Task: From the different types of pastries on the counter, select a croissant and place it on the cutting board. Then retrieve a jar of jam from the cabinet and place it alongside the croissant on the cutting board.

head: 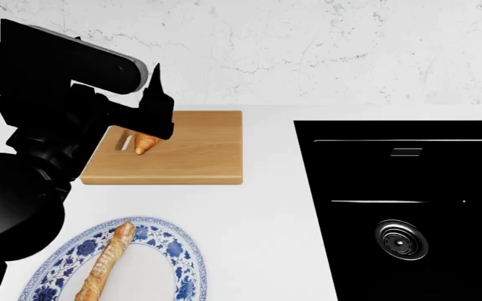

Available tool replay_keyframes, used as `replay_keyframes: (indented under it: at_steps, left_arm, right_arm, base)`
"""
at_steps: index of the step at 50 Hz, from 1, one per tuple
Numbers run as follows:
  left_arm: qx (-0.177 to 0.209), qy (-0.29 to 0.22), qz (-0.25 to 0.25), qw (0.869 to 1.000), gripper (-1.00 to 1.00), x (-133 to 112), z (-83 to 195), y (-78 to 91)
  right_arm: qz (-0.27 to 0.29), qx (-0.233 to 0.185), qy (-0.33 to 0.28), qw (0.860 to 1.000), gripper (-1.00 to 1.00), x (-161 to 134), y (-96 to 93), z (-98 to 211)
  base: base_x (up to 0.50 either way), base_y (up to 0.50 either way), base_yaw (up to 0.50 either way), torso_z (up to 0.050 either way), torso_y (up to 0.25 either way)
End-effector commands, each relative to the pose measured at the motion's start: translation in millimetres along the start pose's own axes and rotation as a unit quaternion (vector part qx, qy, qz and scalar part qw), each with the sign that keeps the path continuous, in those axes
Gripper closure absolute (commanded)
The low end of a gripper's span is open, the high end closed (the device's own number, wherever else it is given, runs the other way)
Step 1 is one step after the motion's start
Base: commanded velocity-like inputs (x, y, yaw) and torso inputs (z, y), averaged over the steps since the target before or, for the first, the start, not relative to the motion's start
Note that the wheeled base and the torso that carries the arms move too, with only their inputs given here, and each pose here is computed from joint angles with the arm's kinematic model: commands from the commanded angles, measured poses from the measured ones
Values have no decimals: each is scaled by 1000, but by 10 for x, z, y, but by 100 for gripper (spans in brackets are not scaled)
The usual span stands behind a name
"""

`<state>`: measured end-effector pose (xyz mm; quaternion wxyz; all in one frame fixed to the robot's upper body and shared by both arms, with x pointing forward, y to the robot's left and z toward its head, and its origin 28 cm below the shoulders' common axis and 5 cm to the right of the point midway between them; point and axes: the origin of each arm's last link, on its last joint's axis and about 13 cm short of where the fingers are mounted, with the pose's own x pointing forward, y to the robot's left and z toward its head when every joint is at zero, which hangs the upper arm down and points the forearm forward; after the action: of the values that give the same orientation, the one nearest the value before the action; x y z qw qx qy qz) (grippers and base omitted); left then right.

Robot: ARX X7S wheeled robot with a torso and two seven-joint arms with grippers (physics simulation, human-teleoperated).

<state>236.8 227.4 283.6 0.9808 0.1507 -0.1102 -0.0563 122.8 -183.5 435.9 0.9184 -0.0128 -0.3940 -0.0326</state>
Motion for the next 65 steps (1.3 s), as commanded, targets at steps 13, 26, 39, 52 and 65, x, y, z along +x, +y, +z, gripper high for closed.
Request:
replay_keyframes:
  at_steps: [13,26,39,52,65]
  left_arm:
    - [5,5,-5,1000,-100,24,-25,-34]
    - [5,6,-4,1000,-100,21,-38,-31]
    - [6,10,-4,1000,-100,32,-76,-35]
    - [9,11,-4,1000,-100,32,-68,-26]
    - [6,10,-3,1000,-100,31,-79,-25]
  right_arm:
    - [14,-35,60,997,-100,752,-77,93]
    - [11,-52,92,994,-100,1075,-154,122]
    - [1,-62,136,989,-100,1309,-169,199]
    - [17,-75,207,975,-100,1472,-109,260]
    - [14,-113,276,954,-100,1528,-103,215]
  base:
    - [0,0,0,0,0]
    - [0,0,0,0,0]
    - [0,0,0,0,0]
    - [0,0,0,0,0]
    - [0,0,0,0,0]
